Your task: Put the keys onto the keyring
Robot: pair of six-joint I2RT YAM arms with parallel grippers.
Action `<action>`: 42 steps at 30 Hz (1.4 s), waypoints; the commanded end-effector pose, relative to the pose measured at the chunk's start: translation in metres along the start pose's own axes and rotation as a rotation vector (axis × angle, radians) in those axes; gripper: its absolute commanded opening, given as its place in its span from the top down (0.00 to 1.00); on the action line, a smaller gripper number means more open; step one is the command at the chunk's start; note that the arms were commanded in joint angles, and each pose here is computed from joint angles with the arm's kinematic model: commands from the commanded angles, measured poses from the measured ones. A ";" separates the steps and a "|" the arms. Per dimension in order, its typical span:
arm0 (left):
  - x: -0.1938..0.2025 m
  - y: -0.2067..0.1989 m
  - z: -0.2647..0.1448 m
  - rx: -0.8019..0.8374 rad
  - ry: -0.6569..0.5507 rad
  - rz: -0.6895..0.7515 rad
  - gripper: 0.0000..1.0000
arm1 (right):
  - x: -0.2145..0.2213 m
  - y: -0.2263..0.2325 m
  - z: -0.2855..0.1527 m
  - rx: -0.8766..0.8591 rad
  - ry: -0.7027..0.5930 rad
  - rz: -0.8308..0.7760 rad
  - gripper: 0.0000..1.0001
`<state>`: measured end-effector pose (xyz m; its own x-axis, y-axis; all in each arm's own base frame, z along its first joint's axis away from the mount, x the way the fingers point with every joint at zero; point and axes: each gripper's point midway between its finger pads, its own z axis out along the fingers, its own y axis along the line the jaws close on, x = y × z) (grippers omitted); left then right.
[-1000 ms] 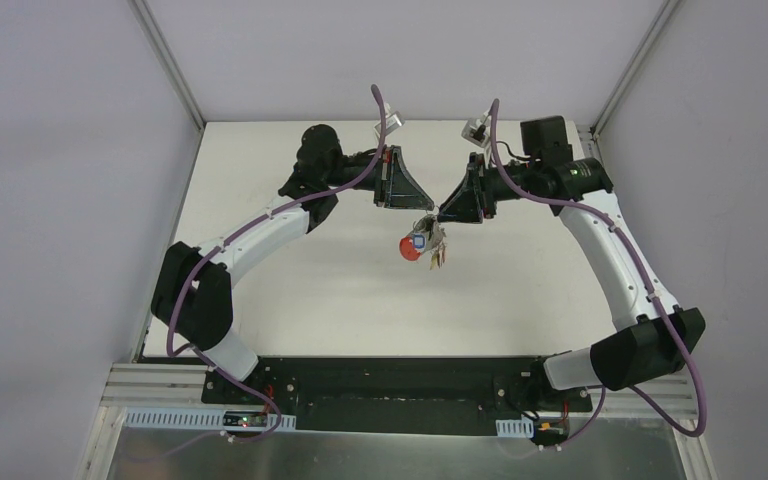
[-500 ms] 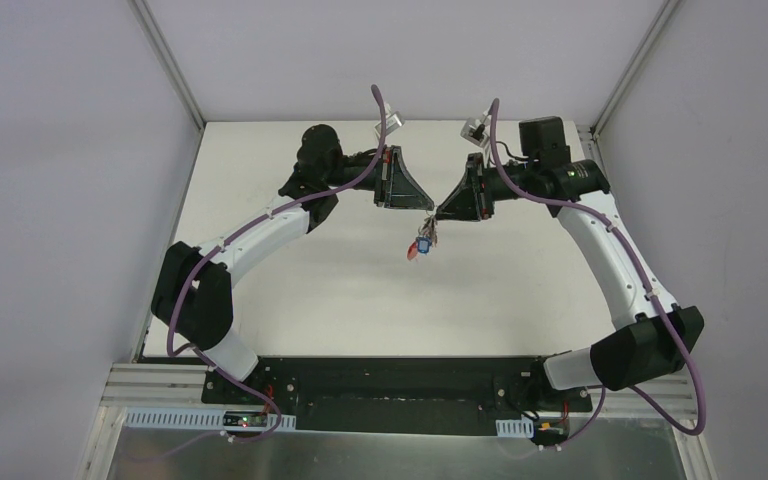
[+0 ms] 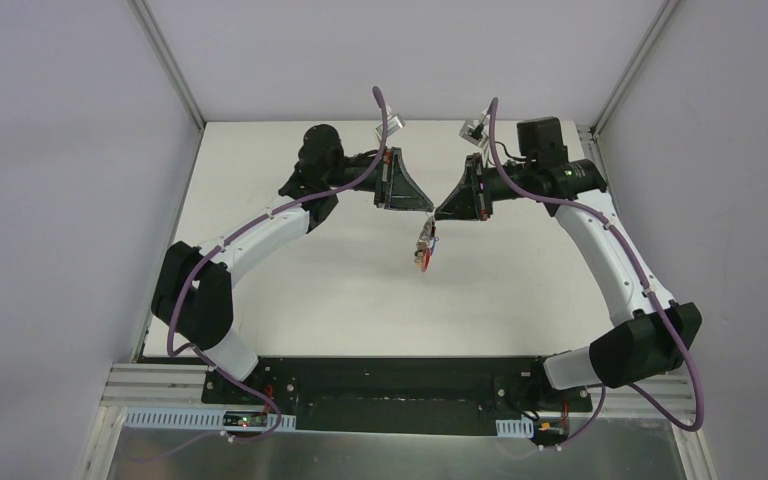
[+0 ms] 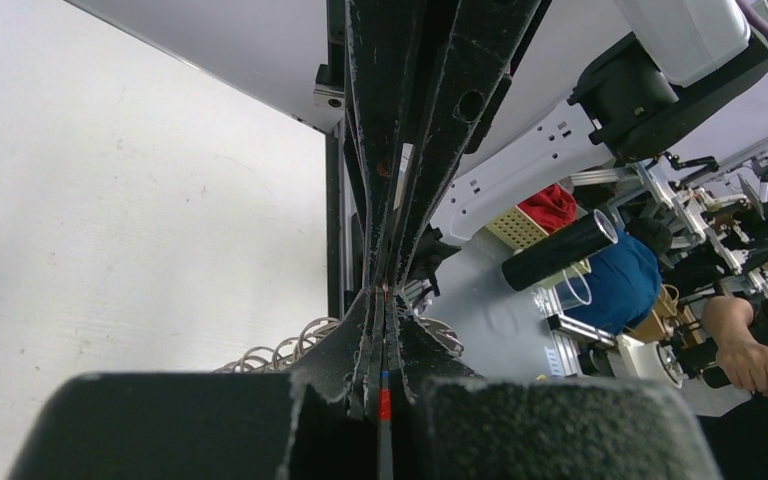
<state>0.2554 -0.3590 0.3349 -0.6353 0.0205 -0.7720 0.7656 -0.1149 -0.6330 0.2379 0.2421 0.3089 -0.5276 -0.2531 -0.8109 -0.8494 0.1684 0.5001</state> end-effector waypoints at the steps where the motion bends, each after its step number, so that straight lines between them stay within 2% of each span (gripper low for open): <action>1: -0.008 -0.005 -0.002 0.003 -0.014 0.076 1.00 | -0.010 0.012 0.001 -0.064 -0.024 -0.030 0.97; 10: -0.008 -0.004 -0.002 0.007 -0.010 0.078 1.00 | -0.010 0.012 0.000 -0.049 -0.021 -0.039 1.00; 16: -0.002 -0.004 -0.003 0.007 0.018 0.094 1.00 | -0.005 0.004 0.000 0.022 0.035 -0.081 1.00; 22: 0.005 0.000 -0.007 -0.030 0.052 0.122 0.80 | 0.006 0.003 0.005 0.047 0.120 -0.088 1.00; 25: 0.007 0.002 -0.009 -0.046 0.064 0.128 0.75 | 0.007 0.005 0.007 0.051 0.142 -0.094 1.00; 42: 0.014 0.002 -0.006 -0.057 0.106 0.140 0.75 | 0.017 0.003 0.015 0.031 0.236 -0.070 1.00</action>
<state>0.2535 -0.3534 0.2920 -0.6027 0.1469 -0.7843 0.7897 -0.0313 -0.6127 0.2322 0.2491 0.2777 -0.4963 -0.4789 -0.7242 -0.8663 0.2177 0.4497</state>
